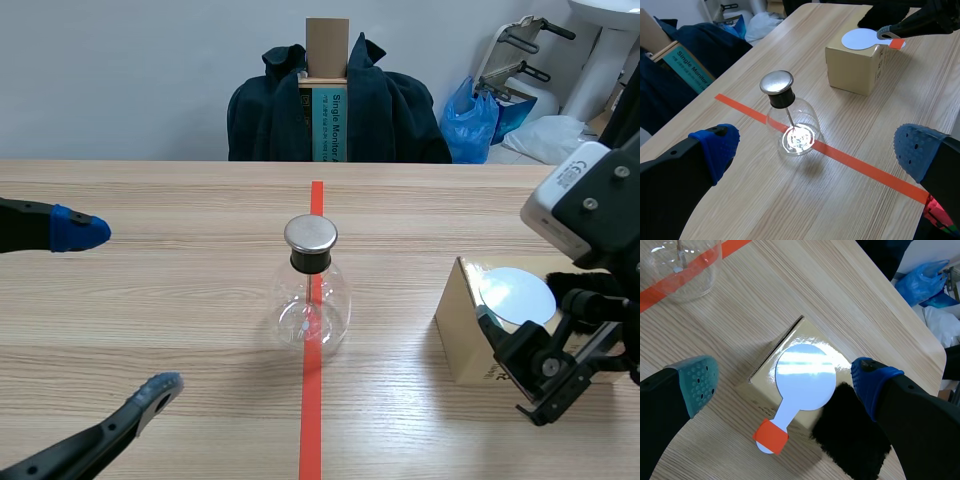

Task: Do the electroscope experiment.
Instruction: 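Return to the home posture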

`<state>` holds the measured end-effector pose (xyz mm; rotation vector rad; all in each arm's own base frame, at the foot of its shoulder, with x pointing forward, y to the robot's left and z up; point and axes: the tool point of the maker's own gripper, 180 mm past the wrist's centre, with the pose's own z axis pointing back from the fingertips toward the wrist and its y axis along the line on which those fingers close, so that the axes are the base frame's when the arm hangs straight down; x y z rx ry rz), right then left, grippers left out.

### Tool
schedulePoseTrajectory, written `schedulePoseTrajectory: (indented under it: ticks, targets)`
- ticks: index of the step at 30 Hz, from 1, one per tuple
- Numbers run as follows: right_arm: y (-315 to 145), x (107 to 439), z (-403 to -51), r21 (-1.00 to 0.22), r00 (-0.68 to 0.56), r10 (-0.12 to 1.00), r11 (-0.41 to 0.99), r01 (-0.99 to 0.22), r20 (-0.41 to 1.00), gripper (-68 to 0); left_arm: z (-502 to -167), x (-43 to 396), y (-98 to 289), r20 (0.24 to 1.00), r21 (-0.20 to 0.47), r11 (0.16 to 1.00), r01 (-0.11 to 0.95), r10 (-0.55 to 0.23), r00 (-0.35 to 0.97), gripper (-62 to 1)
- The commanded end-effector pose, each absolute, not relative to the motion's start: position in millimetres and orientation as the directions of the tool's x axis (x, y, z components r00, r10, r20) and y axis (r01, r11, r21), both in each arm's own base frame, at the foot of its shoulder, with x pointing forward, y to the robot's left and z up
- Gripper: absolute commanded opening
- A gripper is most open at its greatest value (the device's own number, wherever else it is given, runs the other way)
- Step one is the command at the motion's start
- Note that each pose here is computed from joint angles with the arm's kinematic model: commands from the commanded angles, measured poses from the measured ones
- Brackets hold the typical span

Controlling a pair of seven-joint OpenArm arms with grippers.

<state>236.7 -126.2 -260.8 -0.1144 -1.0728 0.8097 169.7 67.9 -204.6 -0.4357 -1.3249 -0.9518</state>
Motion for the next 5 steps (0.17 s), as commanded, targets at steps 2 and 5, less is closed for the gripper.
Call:
schedulePoseTrajectory:
  ticks: [2, 5]
  targets:
    - [-121.8, 237.7, -253.2, -0.457, 0.204, 0.630, 0.716, -0.528, 0.750, -13.7, -198.9, 170.0, 65.2, 0.951, 0.229, 0.580, 0.782, -0.305, -0.052, 1.4]
    - [-121.8, 237.7, -253.2, -0.457, 0.204, 0.630, 0.716, -0.528, 0.750, -13.7, -198.9, 170.0, 65.2, 0.951, 0.229, 0.580, 0.782, -0.305, -0.052, 1.4]
